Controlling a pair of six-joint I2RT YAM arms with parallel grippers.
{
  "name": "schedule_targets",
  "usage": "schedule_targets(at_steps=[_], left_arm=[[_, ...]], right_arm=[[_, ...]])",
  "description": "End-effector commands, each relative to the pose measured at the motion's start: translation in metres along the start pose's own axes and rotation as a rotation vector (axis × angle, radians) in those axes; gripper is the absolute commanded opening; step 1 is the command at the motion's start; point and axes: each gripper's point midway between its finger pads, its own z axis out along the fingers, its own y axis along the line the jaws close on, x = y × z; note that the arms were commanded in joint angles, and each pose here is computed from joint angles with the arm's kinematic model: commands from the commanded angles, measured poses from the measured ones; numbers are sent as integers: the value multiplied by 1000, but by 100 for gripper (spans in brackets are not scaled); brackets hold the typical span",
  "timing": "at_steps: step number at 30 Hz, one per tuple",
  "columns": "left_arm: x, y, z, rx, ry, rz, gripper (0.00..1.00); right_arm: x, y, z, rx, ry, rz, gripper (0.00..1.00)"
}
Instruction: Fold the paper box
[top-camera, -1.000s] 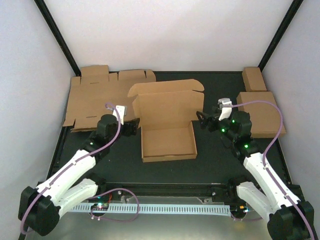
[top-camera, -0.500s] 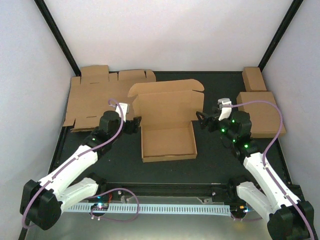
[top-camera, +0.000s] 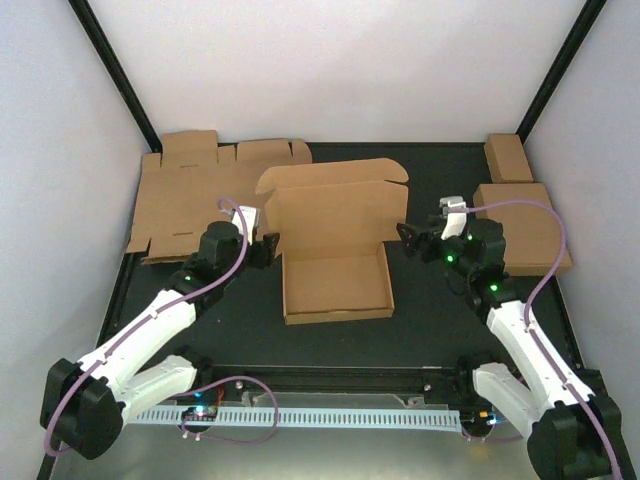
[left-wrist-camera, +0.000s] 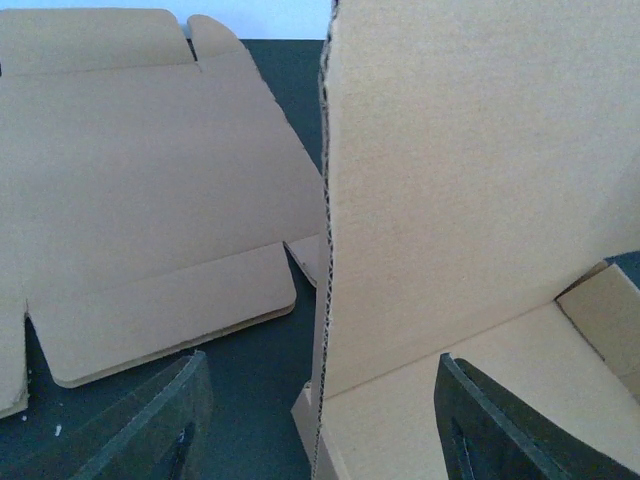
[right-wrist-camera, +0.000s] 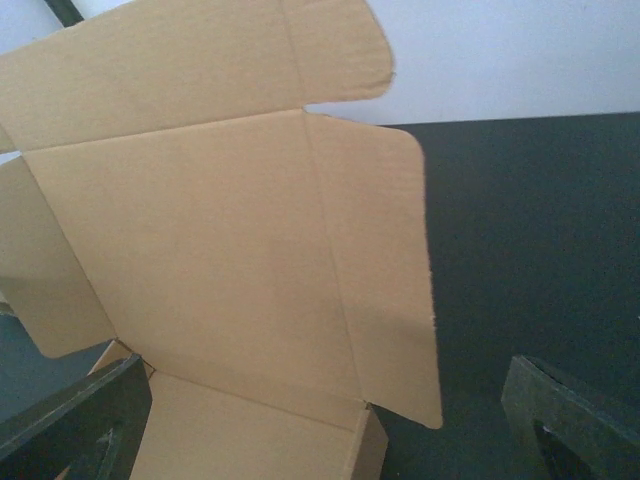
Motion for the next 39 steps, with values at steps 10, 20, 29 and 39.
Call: schedule_targets(at_steps=[10,20,29,39], left_arm=[[-30,-9,0,12,-50,32,61],[-49,-13,8,21,-41,17,60],[-56,-14,14,19,-31,13,57],[-61,-16,17,31,-29,11,51]], right_arm=[[-30,-23,18,-68,-12,94,98],[-35,-28,53,-127,137,11,78],[-33,-25,76,-225,164,-4,82],[-21,-14,88,-254,218,-4,72]])
